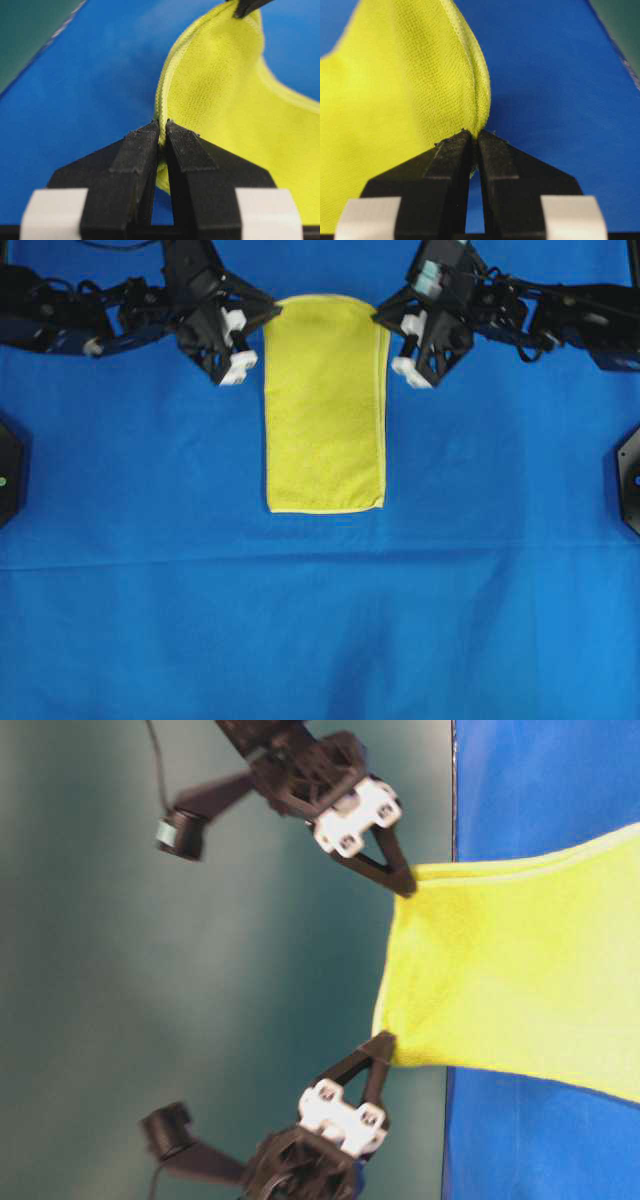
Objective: Fold a vertical towel.
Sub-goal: 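Carry the far edge toward the near edge, folding the towel in half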
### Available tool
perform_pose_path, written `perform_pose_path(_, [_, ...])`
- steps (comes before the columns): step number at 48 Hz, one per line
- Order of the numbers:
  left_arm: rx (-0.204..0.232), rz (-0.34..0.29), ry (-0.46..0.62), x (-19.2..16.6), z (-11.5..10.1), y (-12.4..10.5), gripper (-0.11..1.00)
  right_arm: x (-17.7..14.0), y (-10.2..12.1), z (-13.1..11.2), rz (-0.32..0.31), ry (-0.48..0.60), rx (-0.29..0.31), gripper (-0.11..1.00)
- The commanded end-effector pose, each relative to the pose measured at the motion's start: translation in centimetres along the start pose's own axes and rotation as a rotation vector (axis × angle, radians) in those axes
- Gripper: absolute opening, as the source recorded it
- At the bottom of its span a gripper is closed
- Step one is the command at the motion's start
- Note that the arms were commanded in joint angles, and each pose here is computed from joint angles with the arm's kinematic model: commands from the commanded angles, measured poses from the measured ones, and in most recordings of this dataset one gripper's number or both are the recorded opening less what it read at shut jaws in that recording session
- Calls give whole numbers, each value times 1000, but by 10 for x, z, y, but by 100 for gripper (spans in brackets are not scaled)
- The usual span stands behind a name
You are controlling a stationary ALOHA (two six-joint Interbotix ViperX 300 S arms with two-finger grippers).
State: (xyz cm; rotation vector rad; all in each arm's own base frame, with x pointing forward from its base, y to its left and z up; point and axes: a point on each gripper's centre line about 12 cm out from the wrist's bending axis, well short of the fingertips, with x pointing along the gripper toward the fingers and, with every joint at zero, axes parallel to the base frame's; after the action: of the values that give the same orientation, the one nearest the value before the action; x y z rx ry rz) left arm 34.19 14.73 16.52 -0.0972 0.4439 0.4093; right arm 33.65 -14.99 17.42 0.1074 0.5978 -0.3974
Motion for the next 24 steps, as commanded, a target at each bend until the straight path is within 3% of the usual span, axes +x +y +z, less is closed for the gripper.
perform_pose_path(1, [16, -35, -41, -13, 14, -14, 3, -17, 15, 14, 33, -43, -14, 6])
perform_pose_path(17, [70, -190, 24, -31, -11, -73, 3, -29, 73, -12, 168, 70, -68, 6])
perform_pose_path(24, [68, -245, 59, -33, -22, -95, 3, -32, 87, -25, 200, 105, -70, 6])
